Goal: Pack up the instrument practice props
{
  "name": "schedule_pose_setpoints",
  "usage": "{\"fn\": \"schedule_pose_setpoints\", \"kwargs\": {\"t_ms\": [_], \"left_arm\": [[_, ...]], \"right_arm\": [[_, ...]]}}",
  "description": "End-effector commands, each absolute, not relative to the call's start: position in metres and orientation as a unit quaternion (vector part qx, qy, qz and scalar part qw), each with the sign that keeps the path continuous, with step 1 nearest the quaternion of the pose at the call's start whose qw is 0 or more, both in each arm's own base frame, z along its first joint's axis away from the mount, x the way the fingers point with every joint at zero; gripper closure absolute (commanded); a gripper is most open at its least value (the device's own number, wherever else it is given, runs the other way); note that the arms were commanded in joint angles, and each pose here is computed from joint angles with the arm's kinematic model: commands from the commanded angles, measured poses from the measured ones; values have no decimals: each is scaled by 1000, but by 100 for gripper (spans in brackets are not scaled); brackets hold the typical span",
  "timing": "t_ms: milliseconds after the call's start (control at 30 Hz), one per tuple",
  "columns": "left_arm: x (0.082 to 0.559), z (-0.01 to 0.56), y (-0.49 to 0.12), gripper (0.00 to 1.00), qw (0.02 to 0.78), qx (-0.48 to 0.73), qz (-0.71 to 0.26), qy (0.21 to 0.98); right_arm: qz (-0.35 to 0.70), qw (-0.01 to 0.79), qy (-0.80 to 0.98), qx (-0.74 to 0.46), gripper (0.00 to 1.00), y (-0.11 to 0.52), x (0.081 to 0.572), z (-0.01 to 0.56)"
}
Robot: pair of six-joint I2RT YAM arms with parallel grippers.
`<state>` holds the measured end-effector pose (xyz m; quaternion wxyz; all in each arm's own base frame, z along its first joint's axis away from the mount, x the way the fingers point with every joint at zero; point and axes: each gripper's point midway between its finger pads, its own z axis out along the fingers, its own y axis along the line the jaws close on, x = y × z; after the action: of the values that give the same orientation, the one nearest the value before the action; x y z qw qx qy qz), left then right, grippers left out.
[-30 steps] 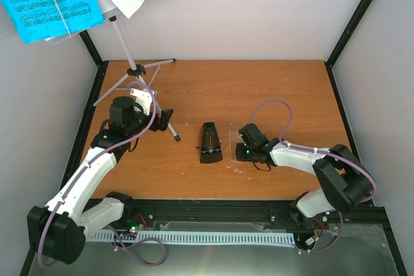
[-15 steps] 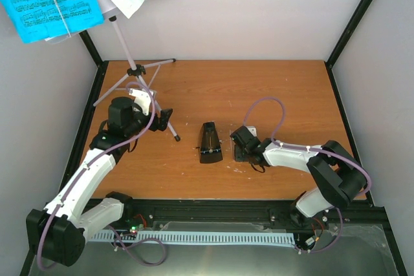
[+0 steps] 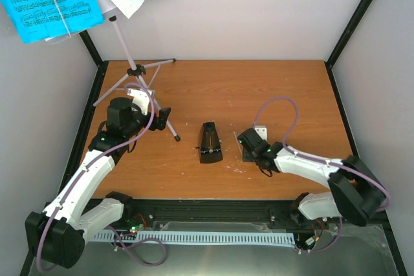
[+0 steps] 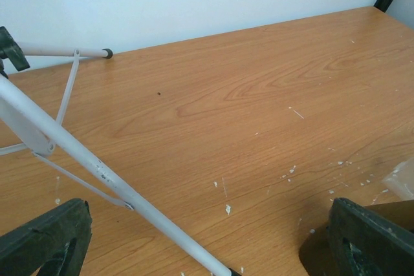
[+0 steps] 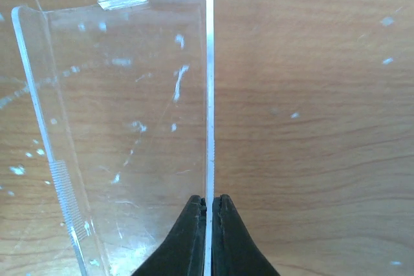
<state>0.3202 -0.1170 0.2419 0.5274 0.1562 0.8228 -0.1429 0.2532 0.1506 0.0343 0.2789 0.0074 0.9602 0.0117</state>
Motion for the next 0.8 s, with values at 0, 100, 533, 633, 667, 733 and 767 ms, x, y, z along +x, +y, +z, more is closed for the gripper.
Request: {"fn": "schedule_pose_setpoints", "kwargs": {"t_ms": [0, 100, 533, 633, 667, 733, 767], "left_arm": [[325, 247, -110, 0, 541, 158, -118, 818], [323, 247, -114, 1, 540, 165, -126, 816], [278, 294, -177, 0, 529, 247, -341, 737], [247, 316, -205, 0, 474, 292, -460, 691], [242, 322, -210, 1, 458, 296, -485, 684], [234, 330, -215, 1, 436, 305, -515, 672], [229, 335, -216, 1, 427, 313, -525, 666]], "right_arm": [[4, 346, 937, 40, 97, 135, 262, 73], [13, 375, 926, 54, 97, 128, 264, 94], [218, 391, 890, -84, 97, 178, 241, 214], [290, 352, 877, -151, 97, 202, 214, 225], [309, 332, 874, -172, 97, 208, 204, 228], [334, 295, 874, -192, 97, 214, 187, 233], [345, 280, 873, -199, 97, 216, 179, 233]]}}
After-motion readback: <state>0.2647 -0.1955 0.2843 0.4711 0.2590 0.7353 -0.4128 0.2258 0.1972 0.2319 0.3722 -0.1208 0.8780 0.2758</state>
